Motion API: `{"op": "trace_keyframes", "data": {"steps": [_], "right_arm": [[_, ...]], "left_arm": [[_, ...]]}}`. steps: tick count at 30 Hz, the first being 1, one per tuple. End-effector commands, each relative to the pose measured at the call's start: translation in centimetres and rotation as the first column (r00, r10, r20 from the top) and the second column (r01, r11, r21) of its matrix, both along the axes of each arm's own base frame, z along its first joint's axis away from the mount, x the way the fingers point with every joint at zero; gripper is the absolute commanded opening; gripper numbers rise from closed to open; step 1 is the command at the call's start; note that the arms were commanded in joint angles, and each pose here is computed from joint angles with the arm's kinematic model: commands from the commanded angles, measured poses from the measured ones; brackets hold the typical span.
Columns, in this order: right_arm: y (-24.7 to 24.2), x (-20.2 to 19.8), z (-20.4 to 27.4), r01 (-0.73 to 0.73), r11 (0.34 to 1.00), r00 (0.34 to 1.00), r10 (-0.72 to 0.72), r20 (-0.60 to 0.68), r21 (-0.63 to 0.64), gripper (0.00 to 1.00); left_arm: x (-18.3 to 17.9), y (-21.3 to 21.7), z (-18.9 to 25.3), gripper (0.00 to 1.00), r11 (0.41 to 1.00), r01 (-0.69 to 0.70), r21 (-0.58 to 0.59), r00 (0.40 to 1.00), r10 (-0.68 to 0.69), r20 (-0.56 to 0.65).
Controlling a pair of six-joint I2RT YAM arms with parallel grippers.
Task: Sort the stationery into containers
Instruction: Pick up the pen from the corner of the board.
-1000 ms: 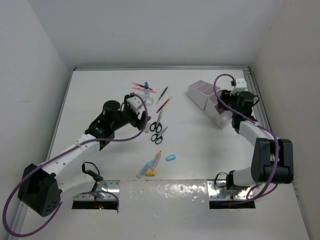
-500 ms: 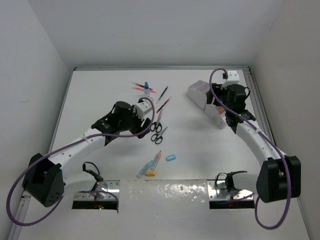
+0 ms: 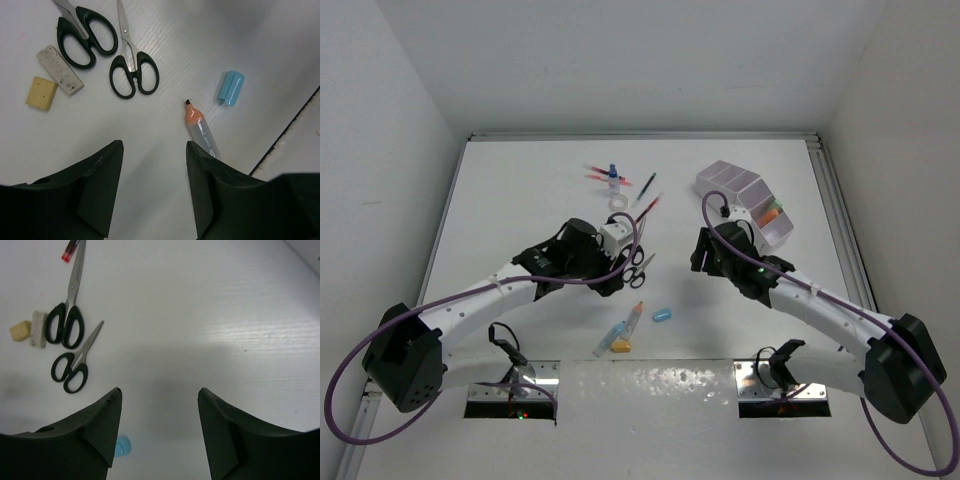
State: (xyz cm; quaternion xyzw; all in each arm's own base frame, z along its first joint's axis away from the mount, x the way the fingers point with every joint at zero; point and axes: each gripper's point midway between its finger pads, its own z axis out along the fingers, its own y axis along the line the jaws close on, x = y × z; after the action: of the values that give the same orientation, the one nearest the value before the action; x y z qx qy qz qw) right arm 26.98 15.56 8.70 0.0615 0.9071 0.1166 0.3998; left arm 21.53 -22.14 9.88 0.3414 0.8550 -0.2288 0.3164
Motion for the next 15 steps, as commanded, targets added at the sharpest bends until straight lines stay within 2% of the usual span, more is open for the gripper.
{"op": "trace_keyframes", "data": {"steps": [1,5,8,10,14,15], "right_arm": [[-0.1,-0.9,1.1,0.119,0.992,0.993,-0.119,0.001,0.038,0.61],[-0.8,-3.2,-0.4,0.181,0.980,0.983,-0.178,-0.045,0.076,0.61],[-1.6,-3.7,-0.1,0.210,0.974,0.978,-0.210,-0.011,0.083,0.62],[-1.6,-4.2,0.2,0.206,0.974,0.979,-0.206,-0.011,0.098,0.62],[-1.2,-6.7,-1.3,0.195,0.979,0.980,-0.192,-0.060,0.066,0.61],[-0.8,-7.0,-1.6,0.210,0.973,0.977,-0.204,-0.065,0.092,0.61]], "left_arm": [[0.0,-0.8,1.5,0.51,0.999,0.031,-0.034,0.999,-0.030,0.043],[-1.0,-1.5,0.2,0.52,0.999,0.022,-0.030,1.000,-0.022,-0.015],[-1.9,-2.0,-0.9,0.53,0.998,-0.057,-0.038,0.995,0.053,-0.080],[-2.9,-2.3,-2.0,0.53,0.998,-0.053,-0.030,0.992,0.049,-0.118],[-4.1,-2.0,-4.8,0.53,0.995,-0.082,0.050,0.989,0.087,-0.121],[-4.1,-2.0,-5.1,0.53,0.994,-0.085,0.063,0.989,0.092,-0.117]]}}
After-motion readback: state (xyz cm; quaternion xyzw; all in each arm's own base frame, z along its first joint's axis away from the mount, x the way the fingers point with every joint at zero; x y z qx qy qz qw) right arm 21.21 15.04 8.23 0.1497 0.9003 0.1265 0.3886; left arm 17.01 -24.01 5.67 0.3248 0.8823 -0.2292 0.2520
